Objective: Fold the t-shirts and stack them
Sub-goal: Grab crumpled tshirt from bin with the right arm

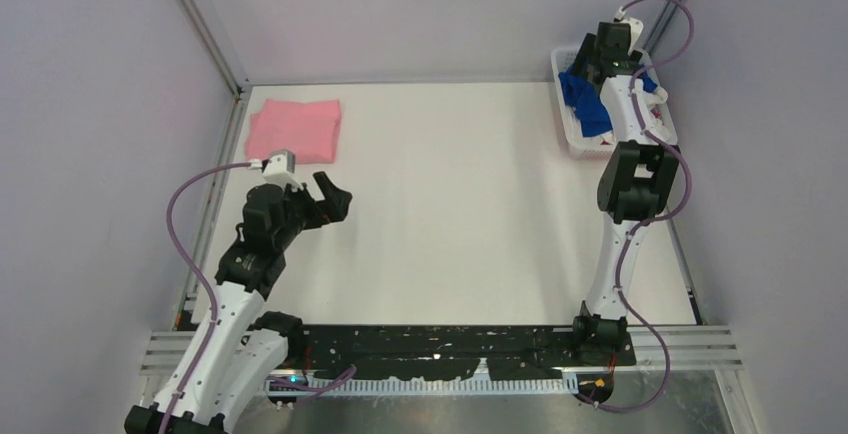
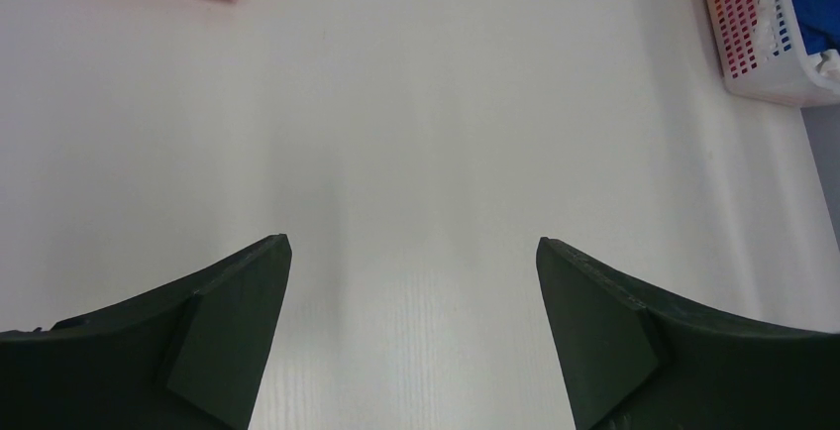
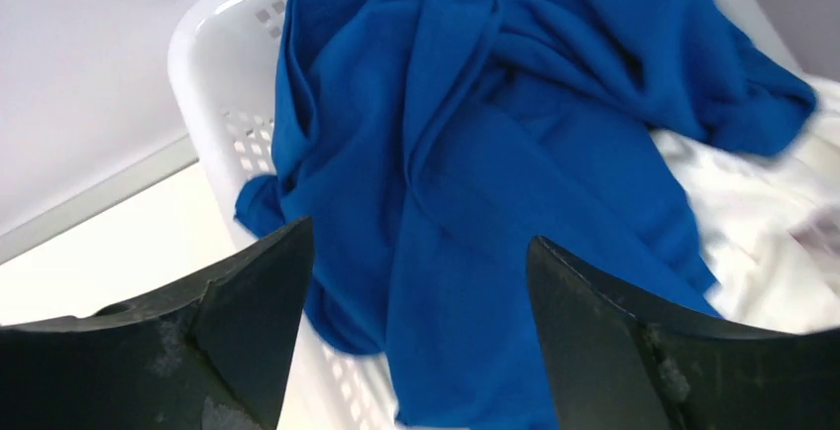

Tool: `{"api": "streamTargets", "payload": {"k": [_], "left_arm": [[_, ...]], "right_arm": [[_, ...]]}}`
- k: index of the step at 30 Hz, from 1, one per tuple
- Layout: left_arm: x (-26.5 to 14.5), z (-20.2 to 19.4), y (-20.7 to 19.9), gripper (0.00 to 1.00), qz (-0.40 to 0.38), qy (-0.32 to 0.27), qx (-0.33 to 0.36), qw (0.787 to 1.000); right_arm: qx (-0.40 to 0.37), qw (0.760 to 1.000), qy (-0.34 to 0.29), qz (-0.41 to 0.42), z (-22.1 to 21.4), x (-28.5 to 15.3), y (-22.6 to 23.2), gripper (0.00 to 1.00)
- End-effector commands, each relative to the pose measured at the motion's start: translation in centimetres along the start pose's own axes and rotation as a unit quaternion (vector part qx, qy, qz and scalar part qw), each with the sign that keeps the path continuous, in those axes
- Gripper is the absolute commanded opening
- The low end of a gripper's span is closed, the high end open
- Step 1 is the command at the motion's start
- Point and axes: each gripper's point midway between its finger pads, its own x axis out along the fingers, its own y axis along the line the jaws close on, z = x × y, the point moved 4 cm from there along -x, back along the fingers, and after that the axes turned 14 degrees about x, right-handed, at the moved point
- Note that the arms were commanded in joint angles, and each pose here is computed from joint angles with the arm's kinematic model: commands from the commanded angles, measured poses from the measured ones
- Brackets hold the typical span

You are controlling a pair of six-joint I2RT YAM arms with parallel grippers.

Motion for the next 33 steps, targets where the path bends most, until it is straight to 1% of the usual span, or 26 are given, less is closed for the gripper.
{"api": "streamTargets", "payload": {"k": [1,3,5,7,9,10,11,12,13,15,17,19,21,22,25,26,29,30,31,32,33], "left_arm": [[0.6,1.2,-0.2,0.99,-0.002,-0.024,0.001,1.000],[0.7,1.2,-0.1,0.99,-0.001,-0.023,0.001,1.000],[0.9,1.1,-0.1,0.99,0.000,-0.020,-0.002,1.000],[1.2,0.9,-0.2,0.99,-0.002,-0.017,-0.005,1.000],[1.4,0.8,-0.2,0.99,-0.004,-0.012,-0.006,1.000],[1.6,0.7,-0.2,0.99,-0.004,-0.008,-0.006,1.000],[1.6,0.7,-0.2,0.99,-0.003,-0.007,-0.006,1.000],[1.7,0.7,-0.2,0.99,-0.002,-0.006,-0.007,1.000],[1.8,0.7,-0.2,0.99,-0.002,-0.005,-0.007,1.000],[1.9,0.7,-0.2,0.99,-0.004,-0.004,-0.009,1.000],[1.9,0.6,-0.3,0.99,-0.007,-0.003,-0.010,1.000],[1.8,0.6,-0.4,0.99,-0.009,-0.003,-0.011,1.000],[1.7,0.6,-0.4,0.99,-0.010,-0.005,-0.011,1.000],[1.6,0.6,-0.4,0.99,-0.010,-0.006,-0.011,1.000],[1.2,0.6,-0.4,0.99,-0.011,-0.010,-0.012,1.000],[1.0,0.7,-0.5,0.99,-0.012,-0.014,-0.011,1.000],[0.5,0.8,-0.5,0.99,-0.015,-0.025,-0.012,1.000],[0.4,0.9,-0.6,0.99,-0.017,-0.028,-0.013,0.999],[0.2,0.8,-0.6,0.99,-0.019,-0.030,-0.013,0.999],[0.1,0.9,-0.7,0.99,-0.021,-0.033,-0.013,0.999],[0.0,0.9,-0.7,0.99,-0.022,-0.034,-0.014,0.999]], "right_arm": [[-0.009,0.998,-0.037,0.039,2.1,2.3,2.3,0.84],[-0.013,0.998,-0.046,0.044,1.9,3.8,2.5,0.82],[-0.015,0.997,-0.055,0.049,1.8,4.8,2.6,0.77],[-0.017,0.997,-0.066,0.045,1.7,5.7,2.3,0.67],[-0.016,0.997,-0.069,0.039,1.4,6.4,2.0,0.54],[-0.016,0.997,-0.065,0.043,1.2,6.8,1.9,0.51],[-0.016,0.997,-0.063,0.047,1.1,6.9,2.0,0.41],[-0.017,0.997,-0.061,0.052,1.0,6.9,2.1,0.34],[-0.019,0.996,-0.063,0.055,1.2,6.9,2.2,0.20],[-0.016,0.995,-0.074,0.059,2.1,6.3,2.4,0.07],[-0.011,0.993,-0.093,0.069,4.1,4.9,3.0,0.05],[-0.004,0.989,-0.121,0.085,6.9,2.6,3.9,0.05],[0.008,0.981,-0.164,0.107,11.0,-1.7,4.7,0.05],[0.010,0.977,-0.179,0.114,12.2,-2.9,5.0,0.05],[0.024,0.962,-0.229,0.148,16.3,-9.3,5.5,0.05],[0.032,0.956,-0.242,0.160,17.2,-10.6,5.7,0.05],[0.044,0.936,-0.277,0.214,19.8,-17.0,6.2,0.05],[0.046,0.931,-0.281,0.228,20.3,-18.3,6.4,0.05],[0.042,0.922,-0.289,0.255,21.2,-20.9,6.8,0.05],[0.043,0.919,-0.286,0.269,21.3,-22.0,7.0,0.05],[0.037,0.907,-0.291,0.301,21.9,-24.7,7.6,0.05]]}}
